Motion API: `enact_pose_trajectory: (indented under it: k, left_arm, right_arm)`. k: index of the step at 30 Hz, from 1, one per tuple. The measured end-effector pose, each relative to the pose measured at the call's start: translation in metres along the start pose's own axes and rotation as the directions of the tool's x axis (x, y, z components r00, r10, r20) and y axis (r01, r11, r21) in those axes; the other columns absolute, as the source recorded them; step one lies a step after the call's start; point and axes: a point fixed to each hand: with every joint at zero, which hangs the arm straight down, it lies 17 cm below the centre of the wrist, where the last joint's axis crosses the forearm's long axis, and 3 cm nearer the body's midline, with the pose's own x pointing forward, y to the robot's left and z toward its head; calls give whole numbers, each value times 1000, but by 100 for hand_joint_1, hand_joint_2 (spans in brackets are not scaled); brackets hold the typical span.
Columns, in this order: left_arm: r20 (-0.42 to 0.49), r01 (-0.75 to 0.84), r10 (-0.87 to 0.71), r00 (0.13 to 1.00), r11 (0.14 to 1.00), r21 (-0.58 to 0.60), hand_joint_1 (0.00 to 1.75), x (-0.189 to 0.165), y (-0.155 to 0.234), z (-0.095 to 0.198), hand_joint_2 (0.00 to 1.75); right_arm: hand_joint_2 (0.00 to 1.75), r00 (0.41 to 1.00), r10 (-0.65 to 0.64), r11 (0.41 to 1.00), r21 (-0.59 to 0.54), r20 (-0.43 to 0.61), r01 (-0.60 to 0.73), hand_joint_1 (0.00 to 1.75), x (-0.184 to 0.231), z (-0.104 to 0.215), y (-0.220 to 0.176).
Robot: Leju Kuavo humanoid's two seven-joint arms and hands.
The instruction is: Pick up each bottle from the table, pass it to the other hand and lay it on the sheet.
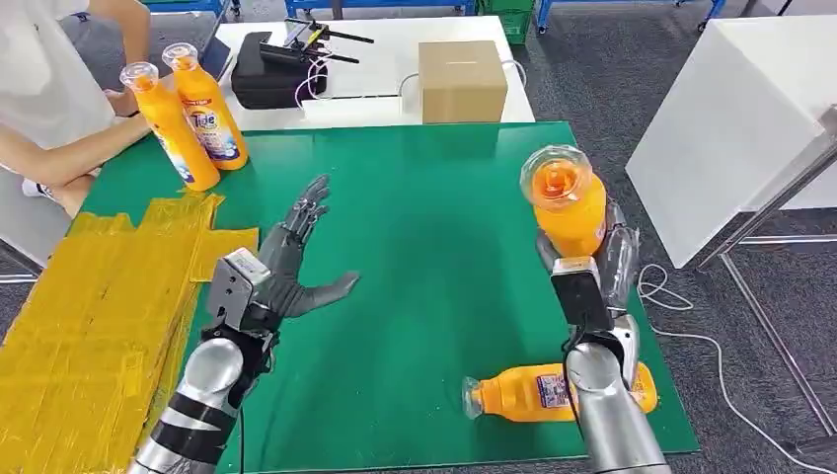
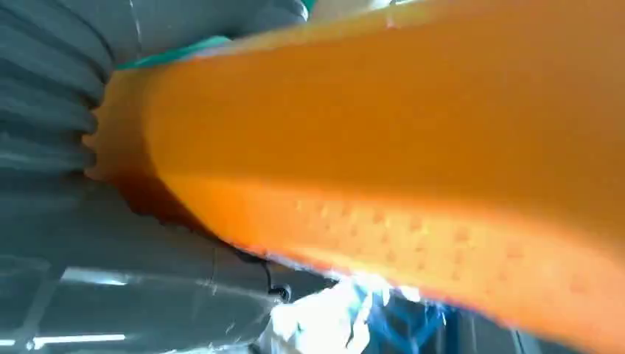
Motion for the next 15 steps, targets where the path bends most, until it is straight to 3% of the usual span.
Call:
enact_pose_trajectory:
  k: [8,15]
  left_arm:
    - [-1,-29,29,1000,999,-28,0,-2,-7,-5,175]
    - [-3,-42,42,999,999,-27,0,-5,-5,-3,175]
  right_arm:
    - [175,986,-169,984,48,-9,169,175,20,-5,24]
    - [175,979,-204,976,83,-5,204,171,27,-7,33]
